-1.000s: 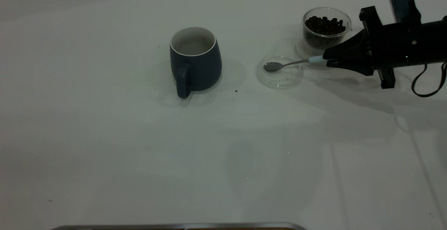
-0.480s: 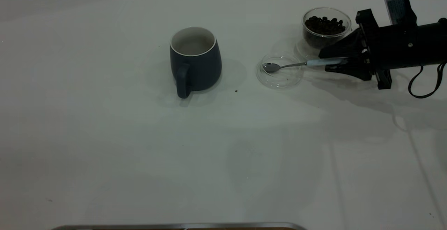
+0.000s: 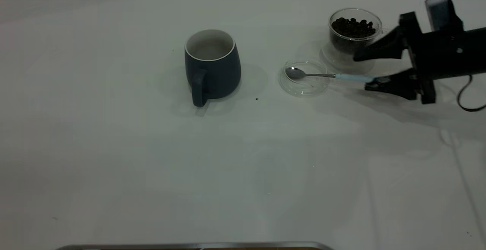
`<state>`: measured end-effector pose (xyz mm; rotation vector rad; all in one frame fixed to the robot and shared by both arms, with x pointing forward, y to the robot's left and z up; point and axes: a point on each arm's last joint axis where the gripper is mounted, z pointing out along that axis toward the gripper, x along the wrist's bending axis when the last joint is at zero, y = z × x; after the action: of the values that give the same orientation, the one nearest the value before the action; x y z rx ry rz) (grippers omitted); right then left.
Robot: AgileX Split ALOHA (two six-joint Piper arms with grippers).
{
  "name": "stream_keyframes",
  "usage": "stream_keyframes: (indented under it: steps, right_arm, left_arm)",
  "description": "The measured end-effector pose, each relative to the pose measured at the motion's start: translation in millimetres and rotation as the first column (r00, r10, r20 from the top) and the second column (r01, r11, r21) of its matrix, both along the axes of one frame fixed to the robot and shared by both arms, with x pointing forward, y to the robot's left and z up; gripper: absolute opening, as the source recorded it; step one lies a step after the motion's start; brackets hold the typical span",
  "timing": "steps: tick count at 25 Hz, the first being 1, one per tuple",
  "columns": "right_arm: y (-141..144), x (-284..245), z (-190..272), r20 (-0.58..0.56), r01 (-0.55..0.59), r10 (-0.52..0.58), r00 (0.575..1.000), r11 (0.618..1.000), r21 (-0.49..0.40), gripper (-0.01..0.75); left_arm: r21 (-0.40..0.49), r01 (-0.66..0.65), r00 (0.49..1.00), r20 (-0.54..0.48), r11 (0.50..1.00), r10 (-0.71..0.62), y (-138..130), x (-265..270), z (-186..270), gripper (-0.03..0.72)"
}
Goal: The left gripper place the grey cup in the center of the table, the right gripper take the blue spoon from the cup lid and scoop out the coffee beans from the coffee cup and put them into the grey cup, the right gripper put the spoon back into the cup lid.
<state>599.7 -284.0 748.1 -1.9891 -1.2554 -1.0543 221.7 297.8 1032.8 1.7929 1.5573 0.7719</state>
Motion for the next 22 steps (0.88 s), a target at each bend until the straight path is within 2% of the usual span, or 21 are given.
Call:
stream_keyframes:
  steps: [7, 11, 15, 22]
  right_arm:
    - [-6, 0, 20, -0.018, -0.076, 0.075, 0.997, 0.996, -0.045, 0.612]
    - [-12, 0, 51, -0.070, -0.118, 0.110, 0.991, 0.986, -0.119, 0.605]
    - [-19, -1, 110, -0.090, -0.154, 0.136, 0.987, 0.959, -0.237, 0.595]
    - [-26, -40, 246, -0.020, -0.142, 0.150, 0.988, 0.873, -0.467, 0.590]
  left_arm:
    - [0.000, 0.000, 1.000, 0.000, 1.000, 0.000, 0, 0, 0, 0.532]
    - [0.000, 0.000, 1.000, 0.000, 1.000, 0.000, 0, 0, 0, 0.532]
    - [0.000, 0.000, 1.000, 0.000, 1.000, 0.000, 0, 0, 0, 0.532]
    - [0.000, 0.000, 1.000, 0.000, 1.000, 0.000, 0, 0, 0, 0.532]
